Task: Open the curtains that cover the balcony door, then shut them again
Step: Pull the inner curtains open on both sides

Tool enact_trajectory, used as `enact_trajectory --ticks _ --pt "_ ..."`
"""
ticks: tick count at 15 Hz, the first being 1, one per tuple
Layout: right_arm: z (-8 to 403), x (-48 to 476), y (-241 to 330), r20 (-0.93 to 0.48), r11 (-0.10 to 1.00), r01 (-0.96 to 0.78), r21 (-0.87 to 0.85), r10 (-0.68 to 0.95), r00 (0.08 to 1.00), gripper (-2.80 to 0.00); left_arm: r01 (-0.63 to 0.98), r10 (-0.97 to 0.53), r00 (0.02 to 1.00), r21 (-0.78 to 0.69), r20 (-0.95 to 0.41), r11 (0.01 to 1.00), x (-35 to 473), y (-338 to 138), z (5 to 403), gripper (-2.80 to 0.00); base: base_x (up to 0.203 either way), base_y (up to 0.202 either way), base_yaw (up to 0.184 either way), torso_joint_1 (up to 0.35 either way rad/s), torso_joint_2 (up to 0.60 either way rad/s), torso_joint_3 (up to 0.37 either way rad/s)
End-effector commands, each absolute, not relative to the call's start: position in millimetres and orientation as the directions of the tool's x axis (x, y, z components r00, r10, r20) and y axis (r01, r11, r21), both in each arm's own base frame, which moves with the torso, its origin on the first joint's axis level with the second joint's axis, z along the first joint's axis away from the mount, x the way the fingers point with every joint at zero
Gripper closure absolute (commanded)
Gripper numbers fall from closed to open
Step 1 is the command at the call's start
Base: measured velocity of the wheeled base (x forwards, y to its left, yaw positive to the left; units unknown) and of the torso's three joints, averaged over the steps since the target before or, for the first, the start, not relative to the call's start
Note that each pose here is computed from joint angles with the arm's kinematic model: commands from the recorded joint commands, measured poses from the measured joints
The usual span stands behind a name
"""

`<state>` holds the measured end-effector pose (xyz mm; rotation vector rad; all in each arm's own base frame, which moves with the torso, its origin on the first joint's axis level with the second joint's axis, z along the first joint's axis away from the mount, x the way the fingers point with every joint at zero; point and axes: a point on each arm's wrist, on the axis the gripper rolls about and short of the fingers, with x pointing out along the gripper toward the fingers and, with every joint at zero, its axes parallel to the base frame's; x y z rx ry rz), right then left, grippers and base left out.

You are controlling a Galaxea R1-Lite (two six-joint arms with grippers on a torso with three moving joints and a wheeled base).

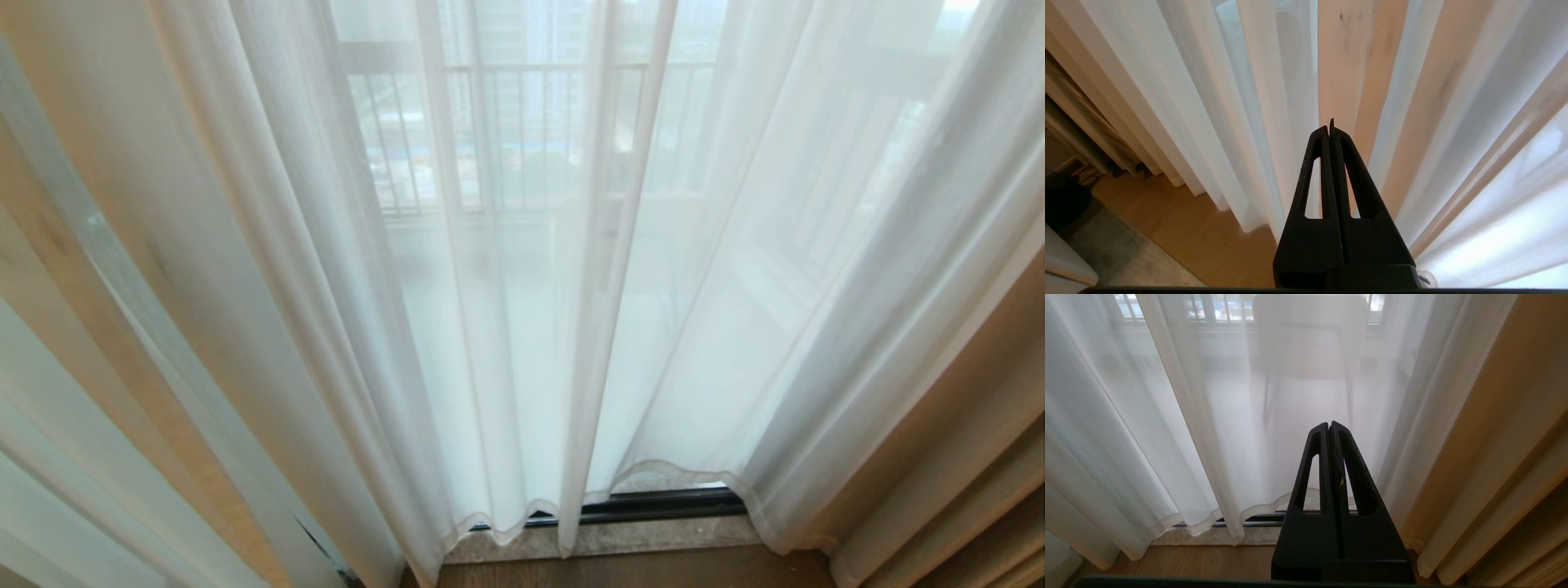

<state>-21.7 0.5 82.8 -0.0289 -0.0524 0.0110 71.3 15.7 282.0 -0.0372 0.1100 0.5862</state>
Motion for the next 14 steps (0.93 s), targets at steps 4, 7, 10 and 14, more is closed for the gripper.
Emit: enact_trajectory --ticks 4,7,10,14 --pt "82.5 -23.0 0.6 0.069 0.999 -0.01 -0.03 0.012 0.998 0.0 -0.628 0.619 0.762 0.015 -0.19 0.778 107.7 27.7 284.3 0.0 0.0 0.0 0.0 0.0 0.0 0.0" --pt "82.5 -23.0 0.6 0.069 0.999 -0.01 -0.03 0.012 0.998 0.0 -0.63 0.618 0.754 0.02 -0.223 0.776 120.2 29.8 280.5 -2.8 0.0 0.0 0.0 0.0 0.0 0.0" --pt "82.5 -23.0 0.5 0.069 1.0 -0.009 -0.03 0.011 0.998 0.0 -0.626 0.614 0.757 0.02 -0.226 0.779 137.9 32.5 279.2 -2.8 0.0 0.0 0.0 0.0 0.0 0.0" --pt "82.5 -23.0 0.5 0.069 1.0 -0.009 -0.03 0.011 0.998 0.0 -0.629 0.616 0.762 0.002 -0.199 0.778 181.2 41.2 291.3 -2.8 0.0 0.0 0.0 0.0 0.0 0.0"
